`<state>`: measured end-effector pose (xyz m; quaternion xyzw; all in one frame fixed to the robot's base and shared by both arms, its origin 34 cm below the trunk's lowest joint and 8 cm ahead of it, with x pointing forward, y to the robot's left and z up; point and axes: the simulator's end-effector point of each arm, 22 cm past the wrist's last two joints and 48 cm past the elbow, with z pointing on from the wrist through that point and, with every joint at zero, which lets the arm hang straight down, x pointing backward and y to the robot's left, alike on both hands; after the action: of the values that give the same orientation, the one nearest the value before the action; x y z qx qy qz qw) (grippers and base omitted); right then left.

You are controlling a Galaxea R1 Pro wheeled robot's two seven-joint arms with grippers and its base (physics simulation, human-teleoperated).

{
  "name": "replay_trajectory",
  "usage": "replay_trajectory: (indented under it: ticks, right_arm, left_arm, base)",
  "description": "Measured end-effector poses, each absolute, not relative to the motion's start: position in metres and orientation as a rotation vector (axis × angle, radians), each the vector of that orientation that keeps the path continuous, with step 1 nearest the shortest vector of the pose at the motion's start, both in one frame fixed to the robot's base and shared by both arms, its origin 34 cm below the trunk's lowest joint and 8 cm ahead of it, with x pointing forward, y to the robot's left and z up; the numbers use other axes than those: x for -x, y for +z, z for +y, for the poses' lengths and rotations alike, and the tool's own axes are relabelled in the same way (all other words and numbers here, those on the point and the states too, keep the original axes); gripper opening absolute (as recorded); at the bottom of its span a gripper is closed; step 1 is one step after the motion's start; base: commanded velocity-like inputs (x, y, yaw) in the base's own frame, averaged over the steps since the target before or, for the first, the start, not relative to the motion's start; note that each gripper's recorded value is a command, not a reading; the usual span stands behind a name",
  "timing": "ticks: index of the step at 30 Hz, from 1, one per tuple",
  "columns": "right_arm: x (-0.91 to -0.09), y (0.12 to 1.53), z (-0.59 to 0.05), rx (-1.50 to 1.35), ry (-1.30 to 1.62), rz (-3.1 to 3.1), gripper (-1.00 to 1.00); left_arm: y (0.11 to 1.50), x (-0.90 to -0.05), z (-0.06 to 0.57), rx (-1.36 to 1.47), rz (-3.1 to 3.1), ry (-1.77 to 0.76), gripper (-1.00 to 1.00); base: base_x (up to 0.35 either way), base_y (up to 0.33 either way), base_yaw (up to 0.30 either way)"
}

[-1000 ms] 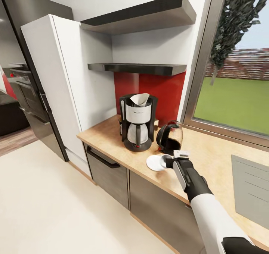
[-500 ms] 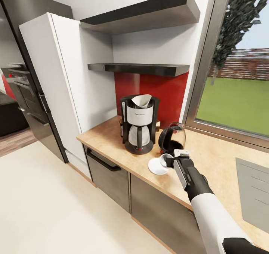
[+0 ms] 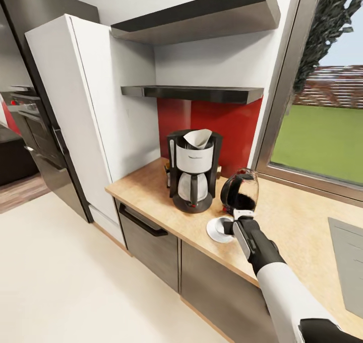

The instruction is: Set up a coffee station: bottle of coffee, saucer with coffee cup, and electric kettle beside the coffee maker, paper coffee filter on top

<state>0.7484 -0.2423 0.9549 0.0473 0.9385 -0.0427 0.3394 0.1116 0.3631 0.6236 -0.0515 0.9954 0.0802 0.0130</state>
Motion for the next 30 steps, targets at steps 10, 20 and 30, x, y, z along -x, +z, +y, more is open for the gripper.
replay_trajectory:
  ticks: [10, 20, 30]
  right_arm:
    - [-0.739, 0.939, -0.242, -0.119, -0.115, 2.485, -1.0]
    - [-0.739, 0.938, -0.242, -0.119, -0.117, 2.487, -1.0]
    - [-0.739, 0.937, -0.243, -0.119, -0.118, 2.488, -1.0]
  left_arm:
    - [0.624, -0.111, 0.362, 0.153, 3.102, 0.247, 1.0]
    - [0.624, -0.111, 0.362, 0.153, 3.102, 0.248, 1.0]
    - [0.624, -0.111, 0.362, 0.151, 3.104, 0.247, 1.0]
  base:
    - [0.121, 0.0, 0.0]
    - [0.037, 0.0, 0.0]
    - [0.0, 0.0, 0.0]
